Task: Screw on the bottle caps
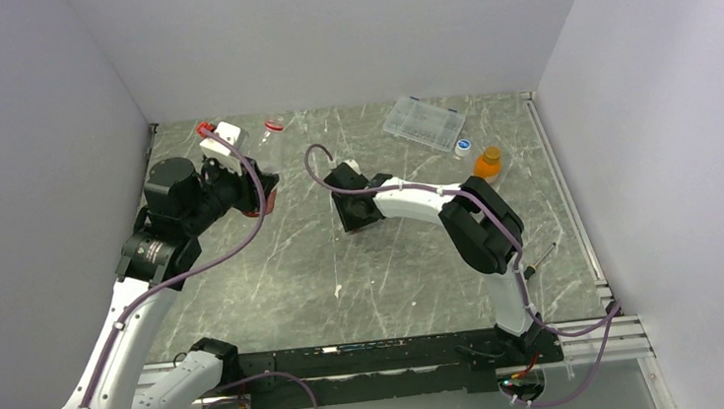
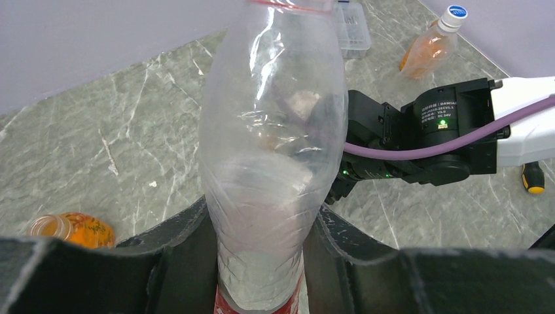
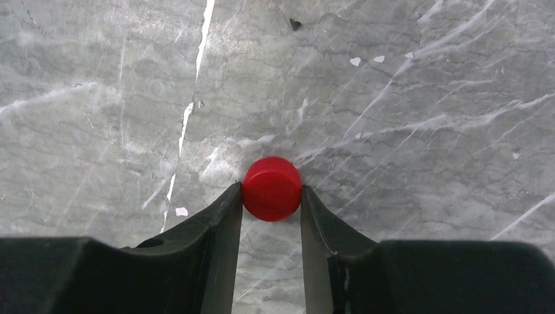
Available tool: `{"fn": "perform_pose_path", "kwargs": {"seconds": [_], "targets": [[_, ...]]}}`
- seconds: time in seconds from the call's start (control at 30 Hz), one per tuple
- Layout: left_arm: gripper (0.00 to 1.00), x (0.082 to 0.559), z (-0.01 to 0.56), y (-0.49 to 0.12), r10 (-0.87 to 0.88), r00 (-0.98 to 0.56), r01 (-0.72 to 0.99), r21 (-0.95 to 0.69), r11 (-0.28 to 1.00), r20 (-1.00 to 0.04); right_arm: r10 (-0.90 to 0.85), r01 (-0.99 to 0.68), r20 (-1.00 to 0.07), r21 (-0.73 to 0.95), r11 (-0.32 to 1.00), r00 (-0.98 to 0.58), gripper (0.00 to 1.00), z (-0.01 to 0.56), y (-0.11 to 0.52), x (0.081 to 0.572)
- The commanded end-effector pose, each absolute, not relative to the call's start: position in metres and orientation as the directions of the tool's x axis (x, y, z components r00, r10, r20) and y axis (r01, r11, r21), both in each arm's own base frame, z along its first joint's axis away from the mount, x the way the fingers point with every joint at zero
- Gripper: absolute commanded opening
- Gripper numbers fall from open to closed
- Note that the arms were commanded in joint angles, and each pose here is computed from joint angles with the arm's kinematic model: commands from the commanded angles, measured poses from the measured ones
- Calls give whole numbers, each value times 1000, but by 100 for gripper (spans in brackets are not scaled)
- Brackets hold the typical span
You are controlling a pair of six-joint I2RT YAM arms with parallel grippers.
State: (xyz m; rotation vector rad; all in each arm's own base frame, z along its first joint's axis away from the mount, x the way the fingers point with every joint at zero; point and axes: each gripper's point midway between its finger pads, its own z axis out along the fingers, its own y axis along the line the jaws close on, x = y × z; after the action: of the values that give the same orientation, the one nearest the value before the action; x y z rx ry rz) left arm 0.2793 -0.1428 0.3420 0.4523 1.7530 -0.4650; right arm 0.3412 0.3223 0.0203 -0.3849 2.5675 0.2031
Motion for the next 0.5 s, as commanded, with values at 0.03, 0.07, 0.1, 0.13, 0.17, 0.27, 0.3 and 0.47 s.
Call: {"fn": "perform_pose_path", "kwargs": {"seconds": [0.03, 0.07, 0.1, 0.13, 0.17, 0.27, 0.3, 0.47], "targets": [[45, 275, 340, -156, 83, -202, 611, -60, 789, -976, -203, -326, -585, 111, 939, -785, 13, 64, 330, 351], [45, 275, 337, -158, 99, -200, 626, -49, 778, -975, -193, -325, -595, 122, 938, -780, 11, 76, 328, 351], [45, 272, 335, -163, 114, -191, 661, -42, 750, -975, -183, -323, -601, 132, 937, -778, 10, 89, 324, 351], [45, 269, 333, -168, 124, -189, 689, -42, 724, -974, -171, -323, -609, 148, 935, -774, 9, 103, 320, 350], [45, 266, 331, -174, 129, -189, 718, -48, 694, -973, -153, -324, -621, 172, 930, -769, 9, 119, 315, 349], [41, 257, 327, -188, 147, -187, 791, -60, 609, -971, -74, -346, -657, 294, 891, -751, 8, 174, 299, 339], [40, 254, 325, -192, 152, -184, 813, -64, 579, -971, -57, -367, -660, 342, 865, -749, 8, 191, 295, 333], [35, 232, 321, -212, 179, -173, 912, -89, 401, -969, 7, -482, -720, 472, 738, -694, 8, 268, 269, 300]]}}
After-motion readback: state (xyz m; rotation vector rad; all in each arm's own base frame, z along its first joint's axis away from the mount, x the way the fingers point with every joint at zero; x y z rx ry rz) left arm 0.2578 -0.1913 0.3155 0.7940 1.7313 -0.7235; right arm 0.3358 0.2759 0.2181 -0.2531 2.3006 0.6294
